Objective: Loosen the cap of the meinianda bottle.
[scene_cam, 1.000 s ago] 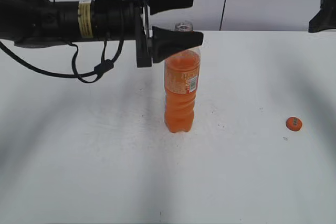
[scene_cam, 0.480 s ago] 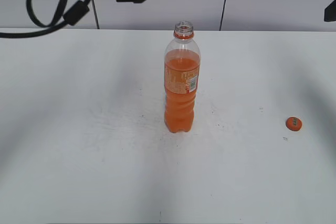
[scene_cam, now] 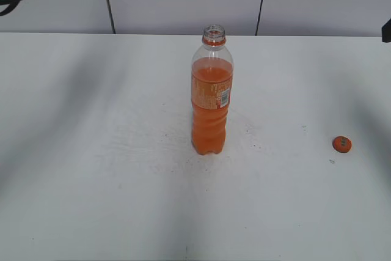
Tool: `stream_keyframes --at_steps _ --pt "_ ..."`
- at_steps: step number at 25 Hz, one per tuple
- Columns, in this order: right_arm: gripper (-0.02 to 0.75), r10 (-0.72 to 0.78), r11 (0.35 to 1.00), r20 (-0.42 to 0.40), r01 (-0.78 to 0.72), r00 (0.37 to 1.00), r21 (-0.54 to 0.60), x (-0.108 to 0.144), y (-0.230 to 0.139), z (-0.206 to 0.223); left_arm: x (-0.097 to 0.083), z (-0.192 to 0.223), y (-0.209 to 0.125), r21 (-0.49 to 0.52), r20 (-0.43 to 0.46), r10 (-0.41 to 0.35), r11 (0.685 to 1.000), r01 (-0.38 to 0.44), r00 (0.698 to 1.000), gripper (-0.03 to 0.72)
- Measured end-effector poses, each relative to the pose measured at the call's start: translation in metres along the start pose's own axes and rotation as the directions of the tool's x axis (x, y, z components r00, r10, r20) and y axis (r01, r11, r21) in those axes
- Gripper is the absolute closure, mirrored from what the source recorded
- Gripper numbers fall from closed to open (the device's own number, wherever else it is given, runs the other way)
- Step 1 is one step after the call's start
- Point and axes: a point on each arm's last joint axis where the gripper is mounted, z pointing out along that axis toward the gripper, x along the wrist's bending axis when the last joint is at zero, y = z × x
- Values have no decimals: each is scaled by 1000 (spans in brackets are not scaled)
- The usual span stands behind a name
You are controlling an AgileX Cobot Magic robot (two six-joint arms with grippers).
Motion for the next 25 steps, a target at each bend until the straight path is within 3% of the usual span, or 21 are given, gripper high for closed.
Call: stream_keyframes --at_steps 2,5,8,9,14,21,25 --pt "214 0 1000 -5 0 1000 22 1 -2 -2 6 0 -9 68 -74 -94 993 99 993 97" --pt "214 -3 999 -10 4 1000 37 2 -5 -6 11 -2 -23 203 -152 -139 965 168 979 97" --pt "214 -4 999 -15 5 1000 53 3 -7 -9 9 -7 -38 353 -170 -152 913 204 974 97" --pt "214 -4 998 -17 5 1000 67 3 -8 -9 7 -9 -43 406 -172 -184 882 240 968 98" --pt "214 -18 989 -30 22 999 146 4 -16 -10 8 -19 -65 631 -121 -199 741 230 972 99" --pt "214 -21 969 -45 32 999 245 5 -25 -12 51 -38 -95 812 -210 -249 495 311 945 108" --pt "214 -20 956 -52 35 998 290 6 -29 -13 62 -47 -103 859 -236 -238 402 317 942 109"
